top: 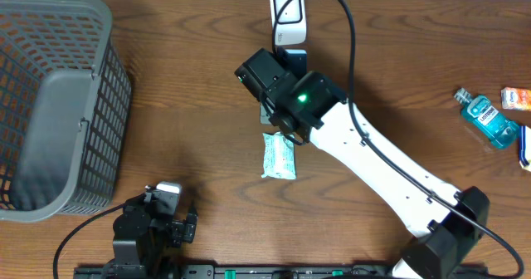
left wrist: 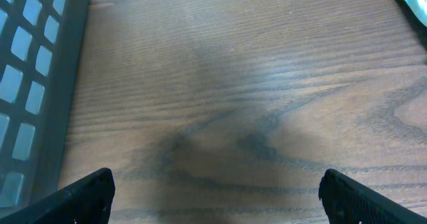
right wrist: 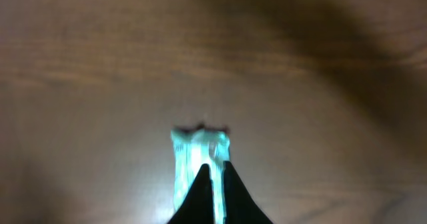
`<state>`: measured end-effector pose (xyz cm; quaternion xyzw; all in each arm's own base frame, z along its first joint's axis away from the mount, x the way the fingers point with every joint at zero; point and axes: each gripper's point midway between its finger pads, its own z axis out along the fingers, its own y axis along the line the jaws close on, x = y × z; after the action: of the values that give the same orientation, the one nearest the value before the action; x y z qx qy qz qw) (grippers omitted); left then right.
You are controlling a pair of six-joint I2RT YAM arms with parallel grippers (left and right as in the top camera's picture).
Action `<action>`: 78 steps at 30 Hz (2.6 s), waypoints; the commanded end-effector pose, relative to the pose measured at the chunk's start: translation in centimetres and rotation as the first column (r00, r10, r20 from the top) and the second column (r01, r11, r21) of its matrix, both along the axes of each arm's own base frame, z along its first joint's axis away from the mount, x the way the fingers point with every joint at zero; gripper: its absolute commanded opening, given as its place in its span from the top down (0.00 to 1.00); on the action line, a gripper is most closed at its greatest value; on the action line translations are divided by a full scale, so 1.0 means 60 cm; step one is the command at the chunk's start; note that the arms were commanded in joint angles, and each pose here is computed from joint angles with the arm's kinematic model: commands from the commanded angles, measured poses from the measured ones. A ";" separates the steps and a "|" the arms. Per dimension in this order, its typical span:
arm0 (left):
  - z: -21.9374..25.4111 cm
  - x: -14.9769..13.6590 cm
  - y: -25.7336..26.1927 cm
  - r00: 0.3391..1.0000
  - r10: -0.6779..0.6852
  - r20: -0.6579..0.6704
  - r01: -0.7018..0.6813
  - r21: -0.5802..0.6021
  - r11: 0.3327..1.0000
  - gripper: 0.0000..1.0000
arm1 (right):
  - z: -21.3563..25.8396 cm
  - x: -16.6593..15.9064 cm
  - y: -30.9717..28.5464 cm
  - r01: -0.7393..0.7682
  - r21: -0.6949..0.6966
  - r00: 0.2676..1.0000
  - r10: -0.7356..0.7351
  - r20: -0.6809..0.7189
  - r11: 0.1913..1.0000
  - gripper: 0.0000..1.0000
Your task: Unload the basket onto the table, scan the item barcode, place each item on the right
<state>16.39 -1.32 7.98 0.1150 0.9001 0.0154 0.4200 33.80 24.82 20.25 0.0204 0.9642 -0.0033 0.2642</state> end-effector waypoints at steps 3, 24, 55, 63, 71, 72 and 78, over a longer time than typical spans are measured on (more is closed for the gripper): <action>-0.018 -0.009 0.001 0.999 0.003 -0.041 -0.003 -0.001 1.000 0.02 | -0.077 0.021 -0.011 0.030 -0.099 0.999 -0.032 -0.018 0.995 0.99; -0.018 -0.009 0.001 0.999 0.003 -0.041 -0.003 -0.001 1.000 0.02 | -0.309 -0.040 0.021 0.026 -0.129 0.915 -0.076 -0.397 0.991 0.99; -0.018 -0.009 0.001 0.999 0.003 -0.041 -0.003 -0.001 1.000 0.02 | -0.320 -0.045 -0.008 0.167 -0.112 0.912 -0.197 -0.360 0.980 0.99; -0.018 -0.009 0.001 0.999 0.003 -0.041 -0.003 -0.001 1.000 0.02 | -0.310 -0.028 -0.022 0.145 -0.105 0.915 -0.174 -0.363 0.984 0.99; -0.018 -0.009 0.001 0.999 0.003 -0.041 -0.003 -0.001 1.000 0.02 | -0.207 -0.016 -0.012 0.132 -0.030 0.947 -0.135 -0.293 0.991 0.99; -0.018 -0.009 0.001 0.999 0.003 -0.041 -0.003 -0.001 1.000 0.02 | -0.203 -0.017 -0.011 0.130 -0.029 0.949 -0.132 -0.287 0.991 0.99; -0.018 -0.009 0.001 0.999 0.003 -0.041 -0.003 -0.001 1.000 0.02 | -0.224 -0.013 -0.021 0.130 -0.074 0.958 -0.144 -0.248 0.989 0.99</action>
<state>16.39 -1.32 7.98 0.1150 0.9001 0.0154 0.4200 32.77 24.14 7.27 0.0856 0.9885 -0.0323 0.1203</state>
